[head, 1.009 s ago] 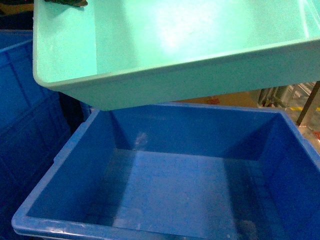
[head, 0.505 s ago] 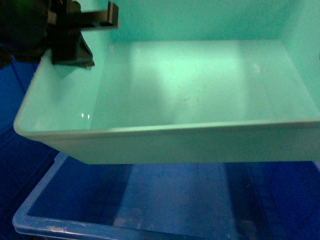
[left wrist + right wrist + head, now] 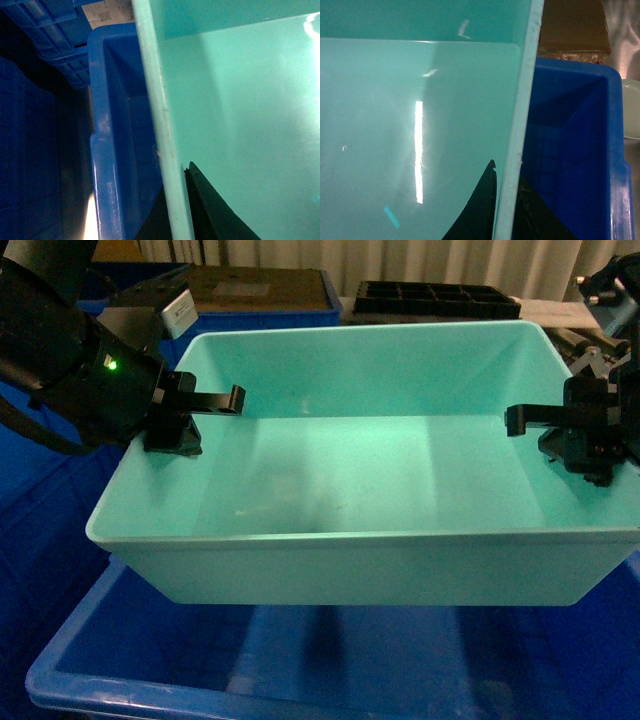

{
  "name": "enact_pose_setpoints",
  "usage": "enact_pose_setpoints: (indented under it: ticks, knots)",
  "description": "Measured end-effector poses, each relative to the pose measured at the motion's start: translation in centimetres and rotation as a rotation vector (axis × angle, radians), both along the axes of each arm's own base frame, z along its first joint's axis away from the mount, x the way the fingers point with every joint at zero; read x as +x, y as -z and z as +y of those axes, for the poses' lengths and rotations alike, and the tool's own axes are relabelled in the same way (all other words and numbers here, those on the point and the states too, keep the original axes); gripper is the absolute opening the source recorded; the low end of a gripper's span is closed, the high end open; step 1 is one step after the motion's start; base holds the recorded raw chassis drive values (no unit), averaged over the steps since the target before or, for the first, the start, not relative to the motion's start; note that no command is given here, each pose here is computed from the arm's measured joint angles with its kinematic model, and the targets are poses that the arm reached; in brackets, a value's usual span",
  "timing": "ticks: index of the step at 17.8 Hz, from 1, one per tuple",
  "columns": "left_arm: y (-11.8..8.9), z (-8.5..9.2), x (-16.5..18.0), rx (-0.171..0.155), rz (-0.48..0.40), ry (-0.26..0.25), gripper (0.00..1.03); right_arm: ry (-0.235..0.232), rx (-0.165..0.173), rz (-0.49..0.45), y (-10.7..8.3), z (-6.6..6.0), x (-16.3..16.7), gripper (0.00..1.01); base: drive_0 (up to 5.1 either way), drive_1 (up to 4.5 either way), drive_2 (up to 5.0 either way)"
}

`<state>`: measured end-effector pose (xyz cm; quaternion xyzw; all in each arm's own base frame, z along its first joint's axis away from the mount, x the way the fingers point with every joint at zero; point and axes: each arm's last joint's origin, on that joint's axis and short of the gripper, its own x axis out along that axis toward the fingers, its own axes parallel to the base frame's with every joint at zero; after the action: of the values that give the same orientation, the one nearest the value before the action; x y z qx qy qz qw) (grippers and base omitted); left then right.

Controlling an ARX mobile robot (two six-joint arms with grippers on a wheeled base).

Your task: Stack blue boxes stably on right

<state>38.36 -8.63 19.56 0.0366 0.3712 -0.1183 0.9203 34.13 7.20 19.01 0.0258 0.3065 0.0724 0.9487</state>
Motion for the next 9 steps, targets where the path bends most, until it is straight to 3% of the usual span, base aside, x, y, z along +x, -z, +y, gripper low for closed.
enact_pose_setpoints:
  ticks: [4,9]
  knots:
    - [1.6,-0.5,0.6,0.021,0.048,0.024,0.02,0.015,-0.010,0.035,1.2,0.3,0.3,0.07,0.0,0.00,0.0]
    - [2.3,-0.4,1.8,0.017,0.076,0.020,0.02,0.036,-0.015,0.057,2.4,-0.3,0.9,0.07,0.0,0.00,0.0]
